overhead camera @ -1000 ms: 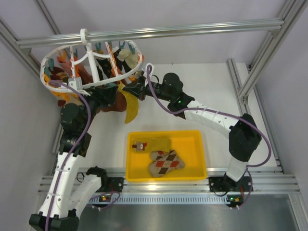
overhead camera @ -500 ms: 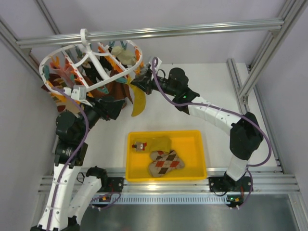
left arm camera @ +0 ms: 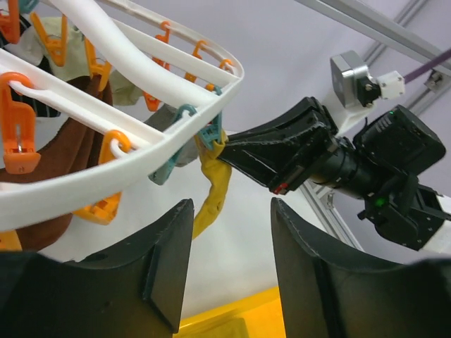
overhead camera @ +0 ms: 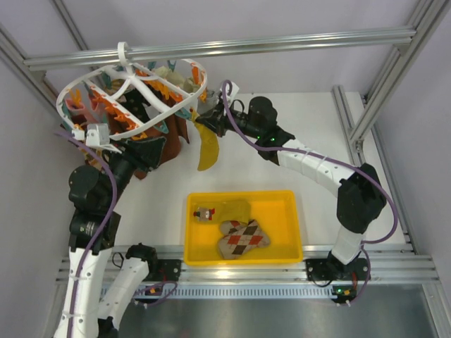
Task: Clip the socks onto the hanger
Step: Clamp the sock onto the hanger.
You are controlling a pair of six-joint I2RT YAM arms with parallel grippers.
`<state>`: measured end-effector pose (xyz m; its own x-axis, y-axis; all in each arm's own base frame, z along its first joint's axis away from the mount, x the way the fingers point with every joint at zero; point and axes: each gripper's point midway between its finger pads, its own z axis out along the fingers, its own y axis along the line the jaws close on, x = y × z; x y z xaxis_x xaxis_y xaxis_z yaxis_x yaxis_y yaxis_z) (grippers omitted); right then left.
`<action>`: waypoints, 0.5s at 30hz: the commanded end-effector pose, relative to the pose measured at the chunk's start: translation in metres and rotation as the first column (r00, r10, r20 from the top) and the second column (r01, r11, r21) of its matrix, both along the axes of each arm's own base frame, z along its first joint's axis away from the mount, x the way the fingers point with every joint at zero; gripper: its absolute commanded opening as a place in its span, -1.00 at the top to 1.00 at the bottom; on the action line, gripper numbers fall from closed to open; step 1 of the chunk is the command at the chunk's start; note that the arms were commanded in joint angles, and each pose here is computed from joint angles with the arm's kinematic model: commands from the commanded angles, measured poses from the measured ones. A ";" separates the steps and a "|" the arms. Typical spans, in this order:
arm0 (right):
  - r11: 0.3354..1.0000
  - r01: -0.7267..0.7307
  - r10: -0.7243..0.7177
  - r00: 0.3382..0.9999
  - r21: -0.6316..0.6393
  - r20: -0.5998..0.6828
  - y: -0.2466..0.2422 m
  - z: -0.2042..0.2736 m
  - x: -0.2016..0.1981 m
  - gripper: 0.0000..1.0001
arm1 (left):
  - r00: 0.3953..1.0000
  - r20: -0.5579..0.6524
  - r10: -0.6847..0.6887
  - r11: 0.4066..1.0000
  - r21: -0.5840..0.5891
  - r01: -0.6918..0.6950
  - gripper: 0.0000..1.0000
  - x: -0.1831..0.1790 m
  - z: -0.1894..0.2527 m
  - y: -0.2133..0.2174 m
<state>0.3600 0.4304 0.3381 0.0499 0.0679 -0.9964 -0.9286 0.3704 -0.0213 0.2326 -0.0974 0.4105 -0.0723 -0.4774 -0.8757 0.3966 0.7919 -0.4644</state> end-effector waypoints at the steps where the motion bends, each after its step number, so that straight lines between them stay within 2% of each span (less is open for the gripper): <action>1: 0.998 0.009 -0.014 0.997 0.062 0.080 -0.012 0.052 -0.002 1.00 | 0.997 -0.012 0.075 0.997 0.009 -0.074 -0.04 0.018 0.007 0.011; 6: 0.998 -0.021 0.016 0.997 0.063 0.078 -0.012 0.054 -0.010 1.00 | 0.998 0.011 0.055 0.998 0.012 -0.056 -0.04 0.027 0.005 0.006; 15: 0.992 -0.113 0.110 0.992 0.051 0.063 -0.006 0.054 -0.031 0.95 | 0.991 0.037 0.126 0.992 -0.002 -0.126 0.01 0.045 0.006 0.016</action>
